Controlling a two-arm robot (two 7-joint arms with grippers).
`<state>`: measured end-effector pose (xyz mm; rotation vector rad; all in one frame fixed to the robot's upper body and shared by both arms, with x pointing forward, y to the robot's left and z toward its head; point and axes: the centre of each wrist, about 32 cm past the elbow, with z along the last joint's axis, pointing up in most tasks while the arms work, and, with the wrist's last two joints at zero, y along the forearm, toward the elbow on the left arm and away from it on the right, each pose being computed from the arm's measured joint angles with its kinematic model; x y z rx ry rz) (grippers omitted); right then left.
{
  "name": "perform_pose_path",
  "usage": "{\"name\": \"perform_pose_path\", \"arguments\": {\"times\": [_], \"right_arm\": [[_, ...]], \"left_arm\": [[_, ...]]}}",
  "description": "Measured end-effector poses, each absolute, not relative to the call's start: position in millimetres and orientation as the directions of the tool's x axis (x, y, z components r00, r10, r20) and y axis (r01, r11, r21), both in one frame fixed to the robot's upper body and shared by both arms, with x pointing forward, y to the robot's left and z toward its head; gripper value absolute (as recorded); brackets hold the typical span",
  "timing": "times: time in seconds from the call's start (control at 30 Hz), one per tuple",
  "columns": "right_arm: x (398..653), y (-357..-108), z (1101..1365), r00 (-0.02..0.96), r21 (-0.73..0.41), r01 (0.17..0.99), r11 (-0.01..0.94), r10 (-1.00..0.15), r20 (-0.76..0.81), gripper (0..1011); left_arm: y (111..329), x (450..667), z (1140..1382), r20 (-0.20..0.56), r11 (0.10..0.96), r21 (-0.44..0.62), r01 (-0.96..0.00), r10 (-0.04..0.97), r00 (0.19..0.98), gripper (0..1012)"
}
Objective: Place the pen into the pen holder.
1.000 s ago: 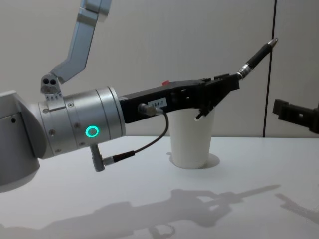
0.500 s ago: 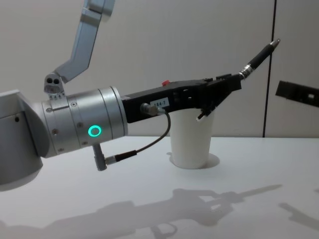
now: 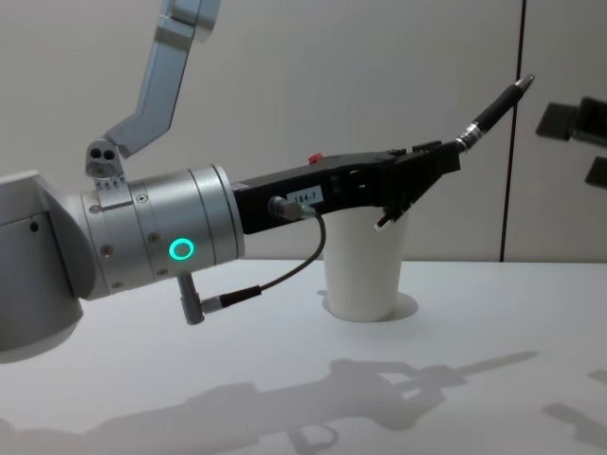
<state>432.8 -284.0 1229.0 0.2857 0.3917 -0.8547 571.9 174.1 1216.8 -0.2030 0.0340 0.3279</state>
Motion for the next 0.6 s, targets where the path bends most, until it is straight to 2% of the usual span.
{"name": "perform_pose_path", "arguments": {"times": [0.23, 0.6], "right_arm": [[437.0, -284.9, 1235.7, 0.592, 0.115, 0.748, 0.653, -0.580, -0.559, 1001], [447.1, -275.2, 1241.6, 0.576, 0.139, 0.739, 0.659, -0.512, -0.637, 1001]], "left_arm": [[173.8, 572.0, 1216.8, -0.066, 0.927, -0.192, -0.323, 0.316, 0.946, 144], [173.9, 572.2, 1216.9, -0.066, 0.927, -0.192, -0.323, 0.316, 0.946, 144]]}}
